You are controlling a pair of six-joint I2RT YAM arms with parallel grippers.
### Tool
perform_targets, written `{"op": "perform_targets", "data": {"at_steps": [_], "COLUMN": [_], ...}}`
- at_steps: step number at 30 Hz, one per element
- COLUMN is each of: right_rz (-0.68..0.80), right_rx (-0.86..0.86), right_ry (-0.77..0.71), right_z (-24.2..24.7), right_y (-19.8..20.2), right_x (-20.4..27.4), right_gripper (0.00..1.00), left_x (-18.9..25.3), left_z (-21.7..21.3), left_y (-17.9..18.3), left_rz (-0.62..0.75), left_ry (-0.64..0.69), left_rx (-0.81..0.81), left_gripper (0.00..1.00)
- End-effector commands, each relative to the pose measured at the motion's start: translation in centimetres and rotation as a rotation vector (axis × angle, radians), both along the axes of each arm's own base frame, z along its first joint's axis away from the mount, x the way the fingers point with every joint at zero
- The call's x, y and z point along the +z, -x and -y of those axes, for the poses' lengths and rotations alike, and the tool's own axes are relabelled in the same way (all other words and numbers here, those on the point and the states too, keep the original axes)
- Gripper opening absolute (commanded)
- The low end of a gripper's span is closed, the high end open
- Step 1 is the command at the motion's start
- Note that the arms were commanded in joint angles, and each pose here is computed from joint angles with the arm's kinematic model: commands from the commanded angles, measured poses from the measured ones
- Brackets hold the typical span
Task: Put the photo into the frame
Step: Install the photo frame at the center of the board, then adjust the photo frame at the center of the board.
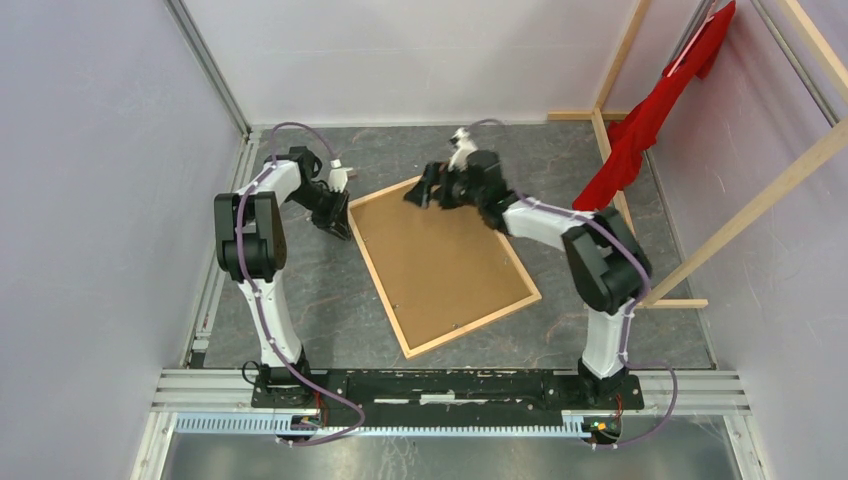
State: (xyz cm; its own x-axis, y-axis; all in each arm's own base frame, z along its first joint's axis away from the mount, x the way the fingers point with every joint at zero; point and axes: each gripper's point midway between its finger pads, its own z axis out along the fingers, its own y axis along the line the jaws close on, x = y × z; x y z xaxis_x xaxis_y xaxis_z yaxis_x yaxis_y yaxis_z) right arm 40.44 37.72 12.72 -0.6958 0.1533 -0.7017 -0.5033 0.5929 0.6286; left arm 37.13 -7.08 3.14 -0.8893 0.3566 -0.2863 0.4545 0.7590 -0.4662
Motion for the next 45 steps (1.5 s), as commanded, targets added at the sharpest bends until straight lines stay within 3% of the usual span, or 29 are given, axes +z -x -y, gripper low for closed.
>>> {"op": "perform_targets", "data": {"at_steps": [1, 8, 19, 23, 27, 37, 45], "right_rz": [0.070, 0.011, 0.028, -0.011, -0.014, -0.118, -0.119], "right_rx": [-0.188, -0.356, -0.378, -0.439, -0.474, -0.334, -0.151], "right_ry": [0.160, 0.302, 0.259, 0.331, 0.327, 0.213, 0.118], "right_z": [7.6, 15.0, 14.5, 16.7, 18.0, 12.4, 3.4], "right_y": [-3.9, -7.6, -6.8, -7.8, -9.3, -11.5, -11.5], "right_x": [0.6, -3.0, -1.5, -2.5, -3.2, -6.8, -6.5], "right_gripper": [0.98, 0.98, 0.92, 0.96, 0.98, 0.94, 0.93], "left_x": [1.4, 0.2, 1.7, 2.6, 1.0, -0.9, -1.4], "left_z": [0.2, 2.0, 2.7, 2.6, 2.8, 4.5, 10.2], "left_y": [2.1, 5.7, 4.5, 3.9, 5.8, 8.8, 12.0], "left_rz": [0.037, 0.030, 0.056, 0.096, 0.065, 0.045, 0.034], "left_ry": [0.008, 0.024, 0.060, 0.048, -0.005, -0.035, 0.002], "left_rx": [-0.084, -0.150, -0.128, -0.160, -0.236, -0.329, -0.493], "left_gripper": [0.26, 0.27, 0.27, 0.30, 0.31, 0.32, 0.34]}}
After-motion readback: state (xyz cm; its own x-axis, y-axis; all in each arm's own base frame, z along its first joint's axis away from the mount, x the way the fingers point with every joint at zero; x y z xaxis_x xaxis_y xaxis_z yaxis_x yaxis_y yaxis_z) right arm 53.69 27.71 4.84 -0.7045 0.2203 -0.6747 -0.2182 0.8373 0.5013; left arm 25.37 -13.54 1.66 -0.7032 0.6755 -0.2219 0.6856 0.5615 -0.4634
